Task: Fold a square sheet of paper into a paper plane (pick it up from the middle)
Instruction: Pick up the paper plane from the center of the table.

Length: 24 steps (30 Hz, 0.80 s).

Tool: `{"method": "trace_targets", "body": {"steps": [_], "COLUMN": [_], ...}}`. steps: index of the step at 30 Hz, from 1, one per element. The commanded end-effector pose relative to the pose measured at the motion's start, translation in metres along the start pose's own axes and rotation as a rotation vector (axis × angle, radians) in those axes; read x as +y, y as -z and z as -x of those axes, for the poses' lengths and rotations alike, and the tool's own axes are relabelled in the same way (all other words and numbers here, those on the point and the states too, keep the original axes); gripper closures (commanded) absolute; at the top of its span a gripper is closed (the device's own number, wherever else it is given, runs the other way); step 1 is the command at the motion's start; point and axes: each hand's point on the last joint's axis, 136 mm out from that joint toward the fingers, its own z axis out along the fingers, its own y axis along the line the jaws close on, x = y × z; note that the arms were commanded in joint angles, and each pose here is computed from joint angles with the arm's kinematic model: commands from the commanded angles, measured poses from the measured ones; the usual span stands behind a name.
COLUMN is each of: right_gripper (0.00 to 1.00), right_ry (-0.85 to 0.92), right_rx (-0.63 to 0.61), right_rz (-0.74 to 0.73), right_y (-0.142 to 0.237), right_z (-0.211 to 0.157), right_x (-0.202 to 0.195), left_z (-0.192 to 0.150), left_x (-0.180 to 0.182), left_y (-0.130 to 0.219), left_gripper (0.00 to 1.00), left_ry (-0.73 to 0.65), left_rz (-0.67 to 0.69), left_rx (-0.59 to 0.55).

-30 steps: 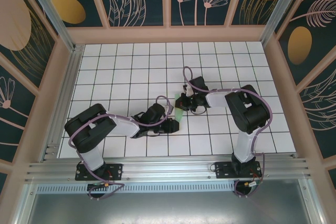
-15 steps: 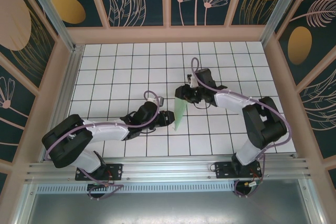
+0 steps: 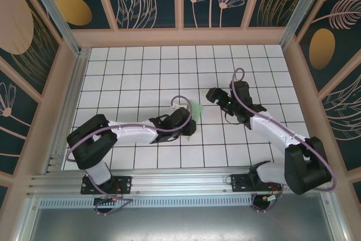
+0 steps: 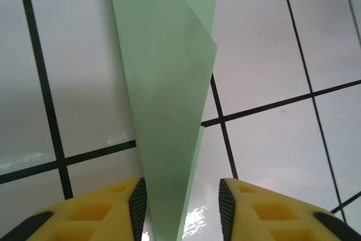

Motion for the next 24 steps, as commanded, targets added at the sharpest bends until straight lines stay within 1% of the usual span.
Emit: {"method": "trace_targets", "body": {"steps": [1, 4, 7, 10, 14, 17, 21, 24], "right_gripper": [0.08, 0.09, 0.08, 0.09, 0.09, 0.09, 0.10, 0.10], "right_ry": [-0.049, -0.054, -0.056, -0.057, -0.058, -0.057, -0.054, -0.045], "right_rx": [-0.031, -0.023, -0.023, -0.016, -0.008, 0.005, 0.037, 0.065], "right_rz": [-0.040, -0.048, -0.045, -0.041, -0.037, -0.030, -0.020, -0.004], "right_y": [0.003, 0.002, 0.002, 0.001, 0.000, -0.001, -0.003, -0.004], "right_z": [0.003, 0.002, 0.002, 0.001, 0.001, -0.001, -0.009, -0.015], "right_x": [-0.013, -0.016, -0.016, -0.015, -0.015, -0.013, -0.013, -0.010], "left_z": [-0.011, -0.013, -0.014, -0.015, -0.013, -0.011, -0.012, -0.005], "left_x": [0.012, 0.009, 0.016, 0.020, 0.019, 0.014, 0.016, 0.013], "left_y": [-0.009, -0.013, -0.016, -0.016, -0.012, -0.006, -0.004, 0.004], "left_gripper": [0.64, 0.64, 0.62, 0.63, 0.68, 0.75, 0.84, 0.87], "left_ry": [-0.059, -0.062, -0.069, -0.065, -0.035, 0.006, 0.090, 0.162], "left_rz": [0.079, 0.066, 0.108, 0.131, 0.114, 0.071, 0.004, -0.074], "left_rx": [0.049, 0.063, 0.070, 0.071, 0.054, 0.033, 0.026, 0.004]}}
